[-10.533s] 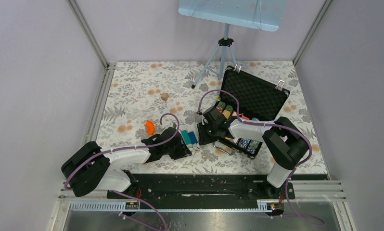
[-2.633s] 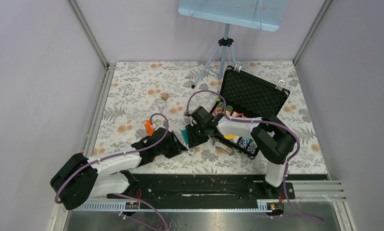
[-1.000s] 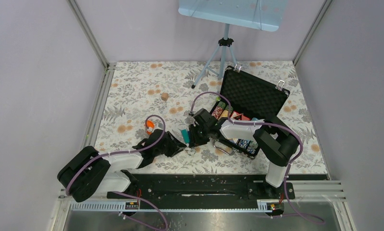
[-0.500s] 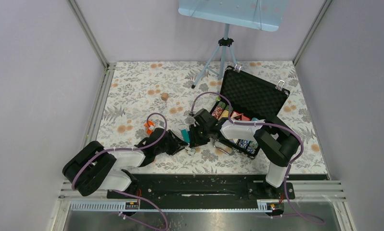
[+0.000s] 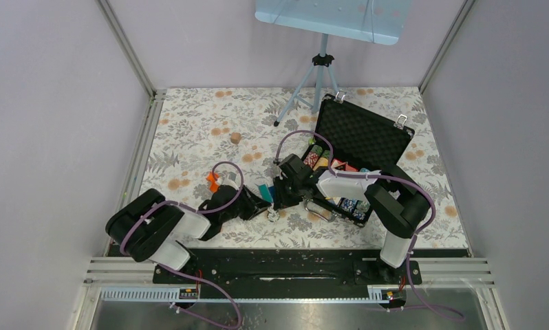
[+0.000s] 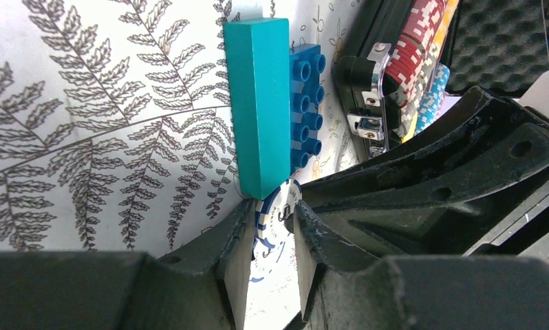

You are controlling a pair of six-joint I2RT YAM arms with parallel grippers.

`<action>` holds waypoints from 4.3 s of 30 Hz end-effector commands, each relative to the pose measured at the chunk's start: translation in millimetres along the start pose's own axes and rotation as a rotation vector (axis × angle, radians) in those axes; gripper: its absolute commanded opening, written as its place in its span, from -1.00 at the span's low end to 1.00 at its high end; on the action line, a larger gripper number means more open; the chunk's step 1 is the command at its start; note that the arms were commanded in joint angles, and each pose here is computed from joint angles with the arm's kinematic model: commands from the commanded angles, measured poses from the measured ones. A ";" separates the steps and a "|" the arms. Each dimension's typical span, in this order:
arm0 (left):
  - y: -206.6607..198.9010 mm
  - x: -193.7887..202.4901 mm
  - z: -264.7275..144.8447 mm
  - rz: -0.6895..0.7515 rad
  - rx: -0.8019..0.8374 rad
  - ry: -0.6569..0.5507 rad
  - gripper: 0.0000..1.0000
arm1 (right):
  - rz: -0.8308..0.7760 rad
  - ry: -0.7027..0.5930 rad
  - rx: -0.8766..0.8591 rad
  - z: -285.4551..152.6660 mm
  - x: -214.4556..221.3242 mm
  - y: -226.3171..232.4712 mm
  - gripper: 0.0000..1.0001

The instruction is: Pack up texas hold em set

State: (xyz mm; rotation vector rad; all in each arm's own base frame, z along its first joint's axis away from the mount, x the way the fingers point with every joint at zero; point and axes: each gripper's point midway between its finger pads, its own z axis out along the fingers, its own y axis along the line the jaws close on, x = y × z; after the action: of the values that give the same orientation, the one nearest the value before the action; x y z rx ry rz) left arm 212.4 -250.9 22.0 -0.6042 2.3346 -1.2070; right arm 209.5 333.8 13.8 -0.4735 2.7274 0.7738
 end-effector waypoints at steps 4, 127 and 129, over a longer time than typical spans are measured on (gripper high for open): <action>9.5 32.2 -4.8 0.024 0.042 0.138 -0.45 | -0.001 0.093 0.101 12.9 31.7 -27.3 -0.41; -203.8 -4.5 -96.3 0.447 0.644 0.025 -0.02 | 0.056 -0.463 -0.592 -204.1 -63.0 61.8 -1.00; -197.7 -12.5 -94.8 0.440 0.614 0.006 0.28 | 0.069 -0.491 -0.490 -205.6 -64.7 45.5 -1.00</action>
State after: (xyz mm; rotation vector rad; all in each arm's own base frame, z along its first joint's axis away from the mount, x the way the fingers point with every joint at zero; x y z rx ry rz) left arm 190.8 -293.5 218.2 0.1137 1.8715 -1.6143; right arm 204.0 292.6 215.9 -0.2707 2.1185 1.5501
